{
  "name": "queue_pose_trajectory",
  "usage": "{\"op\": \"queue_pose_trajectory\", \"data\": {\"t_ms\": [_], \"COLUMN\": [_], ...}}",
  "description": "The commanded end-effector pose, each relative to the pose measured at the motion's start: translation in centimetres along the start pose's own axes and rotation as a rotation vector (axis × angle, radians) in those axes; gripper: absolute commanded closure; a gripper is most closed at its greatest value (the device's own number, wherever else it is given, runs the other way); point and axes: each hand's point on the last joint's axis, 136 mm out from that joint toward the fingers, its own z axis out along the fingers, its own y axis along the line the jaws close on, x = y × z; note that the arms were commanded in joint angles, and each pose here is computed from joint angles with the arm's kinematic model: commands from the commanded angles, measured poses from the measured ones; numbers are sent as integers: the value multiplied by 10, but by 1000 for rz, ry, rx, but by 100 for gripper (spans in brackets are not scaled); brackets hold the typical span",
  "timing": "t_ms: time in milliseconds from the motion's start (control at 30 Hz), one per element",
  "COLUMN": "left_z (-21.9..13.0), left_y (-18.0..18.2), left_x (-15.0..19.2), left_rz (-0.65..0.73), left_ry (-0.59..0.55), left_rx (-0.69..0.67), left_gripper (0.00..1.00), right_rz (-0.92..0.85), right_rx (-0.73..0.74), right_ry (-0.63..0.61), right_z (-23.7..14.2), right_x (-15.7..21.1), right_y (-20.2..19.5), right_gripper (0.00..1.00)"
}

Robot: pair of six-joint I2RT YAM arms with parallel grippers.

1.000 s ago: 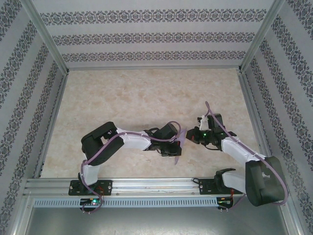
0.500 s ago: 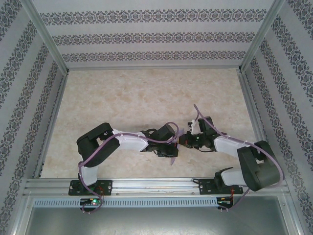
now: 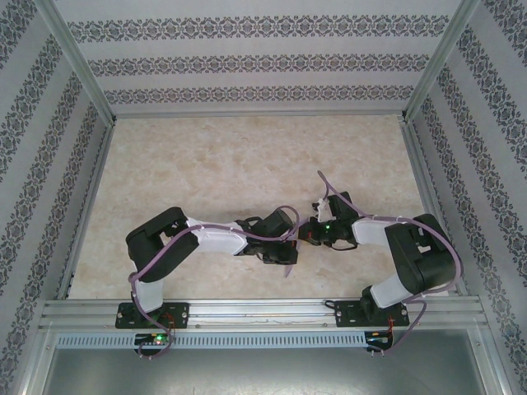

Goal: Fold a paper plane with a square sheet of paper (fold left side to right side)
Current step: Perform the fifth fold on the wing at the bottom-center of the table.

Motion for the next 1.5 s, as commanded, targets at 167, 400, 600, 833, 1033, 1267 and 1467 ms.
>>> {"op": "queue_pose_trajectory", "data": {"t_ms": [167,400,600,833,1033,1267,1467], "left_z": [0,2,2,2,1,1,4], "left_y": [104,102,99,92,90,91,91], "left_x": [60,58,56,49,47,47,47], "left_rz": [-88,-85,-81,-69,-60,-43,-44], "left_ry": [153,148,141,123,118,128,131], "left_rx": [-354,-343,-334,-318,-318,-331,-322], "left_gripper": [98,98,98,98,98,98,98], "right_rz": [-22,7,14,-24,25,37,36], "right_rx": [67,83,72,36,-55,-155,-172], "right_ry": [-83,-118,-160,-213,-181,-133,-111], "right_z": [-9,-16,-30,-63,-70,-71,-68], "right_x": [-38,-68,-88,-79,-38,4,15], "right_y": [-11,-20,-18,8,17,25,28], "right_gripper": [100,100,100,100,100,100,100]}}
